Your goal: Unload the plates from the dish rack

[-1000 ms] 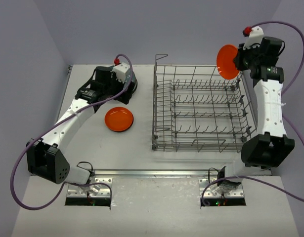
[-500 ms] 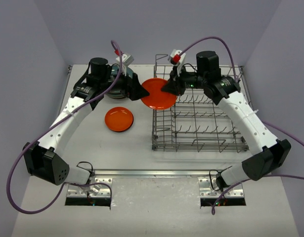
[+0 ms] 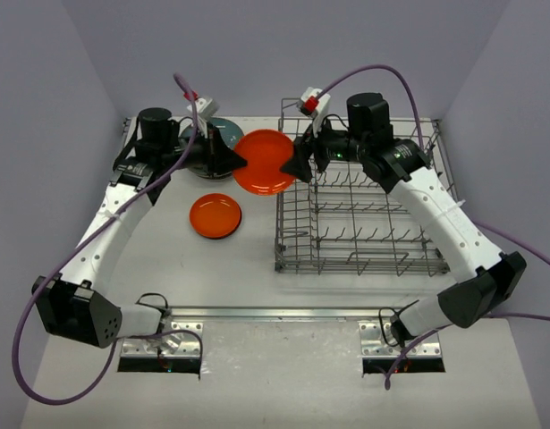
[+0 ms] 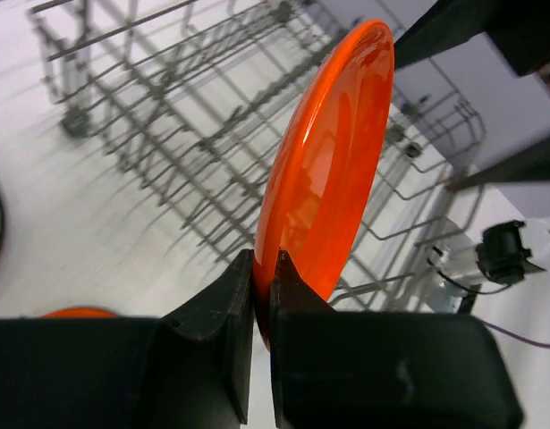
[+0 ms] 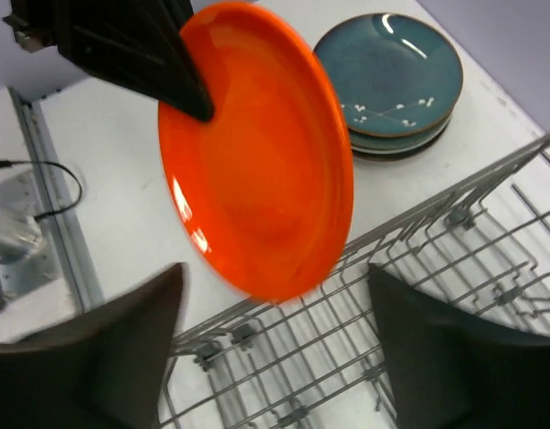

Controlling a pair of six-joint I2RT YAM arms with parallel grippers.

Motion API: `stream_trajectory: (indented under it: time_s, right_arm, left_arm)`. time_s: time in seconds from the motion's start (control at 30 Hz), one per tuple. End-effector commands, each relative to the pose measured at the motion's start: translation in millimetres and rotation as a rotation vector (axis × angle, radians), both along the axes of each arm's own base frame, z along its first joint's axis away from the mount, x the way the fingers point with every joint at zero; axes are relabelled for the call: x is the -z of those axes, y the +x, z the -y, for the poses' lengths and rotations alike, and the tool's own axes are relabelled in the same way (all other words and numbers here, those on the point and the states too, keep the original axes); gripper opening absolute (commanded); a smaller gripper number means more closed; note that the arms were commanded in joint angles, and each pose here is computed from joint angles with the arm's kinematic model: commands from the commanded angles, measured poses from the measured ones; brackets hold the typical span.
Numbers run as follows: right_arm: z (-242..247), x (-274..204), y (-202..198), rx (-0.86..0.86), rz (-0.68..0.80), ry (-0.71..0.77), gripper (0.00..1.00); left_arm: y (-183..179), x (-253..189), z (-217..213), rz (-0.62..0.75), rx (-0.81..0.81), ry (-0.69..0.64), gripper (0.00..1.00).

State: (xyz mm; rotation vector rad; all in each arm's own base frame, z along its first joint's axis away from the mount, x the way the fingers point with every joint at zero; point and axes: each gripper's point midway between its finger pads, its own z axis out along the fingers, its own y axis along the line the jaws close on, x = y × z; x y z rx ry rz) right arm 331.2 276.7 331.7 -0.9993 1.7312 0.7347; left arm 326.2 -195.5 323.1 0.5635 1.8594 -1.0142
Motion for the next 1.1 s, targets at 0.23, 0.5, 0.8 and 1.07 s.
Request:
stream_trajectory:
  time_s: [0.23, 0.5, 0.8, 1.07]
  right_arm:
    - [153.9, 0.3, 65.9, 0.564, -0.176, 0.098, 0.99]
    - [193.0, 30.4, 67.6, 0.675, -0.277, 0.109, 0.99]
    - [192.2, 34.5, 66.9, 0.671, -0.297, 0.115, 0.99]
    - [189.5, 33.3, 66.9, 0.654, -0.302, 0.121, 0.99]
  left_arm:
    - [15.3, 121.7, -93.3, -0.439, -0.209, 0.1, 0.0]
    - [12.4, 175.4, -118.4, -0.623, -0.282, 0.083, 0.0]
    - [26.6, 221.7, -152.2, -0.743, -0.338, 0.128, 0.0]
    - [34.8, 240.0, -151.2, -0.774, -0.307, 0.116, 0.07]
